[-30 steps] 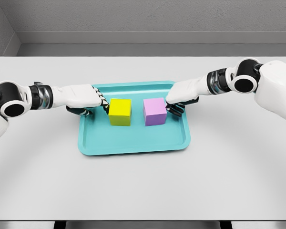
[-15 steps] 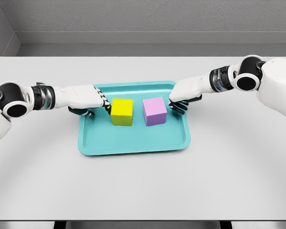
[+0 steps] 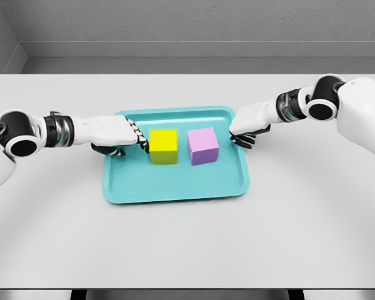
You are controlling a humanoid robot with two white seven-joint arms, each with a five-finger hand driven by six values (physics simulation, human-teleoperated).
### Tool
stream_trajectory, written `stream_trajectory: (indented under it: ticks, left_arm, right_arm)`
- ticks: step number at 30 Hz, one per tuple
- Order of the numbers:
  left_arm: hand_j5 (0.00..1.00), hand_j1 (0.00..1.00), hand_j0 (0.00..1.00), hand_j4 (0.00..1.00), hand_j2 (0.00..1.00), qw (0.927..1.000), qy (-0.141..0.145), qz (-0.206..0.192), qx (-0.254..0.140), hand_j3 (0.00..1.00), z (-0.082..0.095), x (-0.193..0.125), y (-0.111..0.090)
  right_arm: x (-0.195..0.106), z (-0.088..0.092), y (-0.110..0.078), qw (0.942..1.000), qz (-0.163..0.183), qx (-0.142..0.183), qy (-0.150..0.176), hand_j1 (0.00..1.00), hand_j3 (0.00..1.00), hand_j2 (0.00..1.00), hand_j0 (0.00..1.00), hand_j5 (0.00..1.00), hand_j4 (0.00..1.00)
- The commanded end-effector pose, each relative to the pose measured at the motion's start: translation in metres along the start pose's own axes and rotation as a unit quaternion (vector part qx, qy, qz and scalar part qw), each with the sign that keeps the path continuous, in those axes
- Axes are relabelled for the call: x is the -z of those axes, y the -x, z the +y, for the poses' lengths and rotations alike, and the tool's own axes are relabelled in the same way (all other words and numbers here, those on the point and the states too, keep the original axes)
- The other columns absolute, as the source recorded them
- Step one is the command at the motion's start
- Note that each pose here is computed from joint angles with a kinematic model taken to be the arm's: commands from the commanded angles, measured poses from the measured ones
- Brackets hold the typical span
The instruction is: Push two cubes
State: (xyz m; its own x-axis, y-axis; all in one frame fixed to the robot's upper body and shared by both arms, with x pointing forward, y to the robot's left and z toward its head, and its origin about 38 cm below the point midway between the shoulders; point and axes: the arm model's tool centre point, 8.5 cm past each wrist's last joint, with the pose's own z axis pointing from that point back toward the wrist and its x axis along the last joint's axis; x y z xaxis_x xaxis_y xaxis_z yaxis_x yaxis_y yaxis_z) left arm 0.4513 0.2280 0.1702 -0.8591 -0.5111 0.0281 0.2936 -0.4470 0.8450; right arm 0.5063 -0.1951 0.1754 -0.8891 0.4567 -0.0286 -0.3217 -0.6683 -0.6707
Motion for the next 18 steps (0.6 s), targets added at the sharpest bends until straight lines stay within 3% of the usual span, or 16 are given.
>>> stream_trajectory:
  ticks: [1,7,18]
  left_arm:
    - [0.67,0.67,0.67,0.67,0.67,1.0000,-0.001,-0.002,0.000,0.67,0.000,0.001,-0.001]
    - [0.68,0.68,0.68,0.68,0.68,1.0000,-0.001,-0.002,-0.001,0.68,0.000,0.001,-0.001]
    - [0.68,0.68,0.68,0.68,0.68,1.0000,0.000,-0.002,0.000,0.68,0.000,0.000,-0.001]
  right_arm:
    - [0.003,-0.002,-0.004,1.0000,-0.008,0.001,0.002,0.13,0.13,0.13,0.13,0.13,0.13]
    - [0.014,-0.008,-0.017,0.9996,-0.025,-0.015,-0.004,0.13,0.13,0.13,0.13,0.13,0.13]
    - [0.015,-0.016,-0.023,0.9992,-0.032,-0.025,0.001,0.13,0.13,0.13,0.13,0.13,0.13]
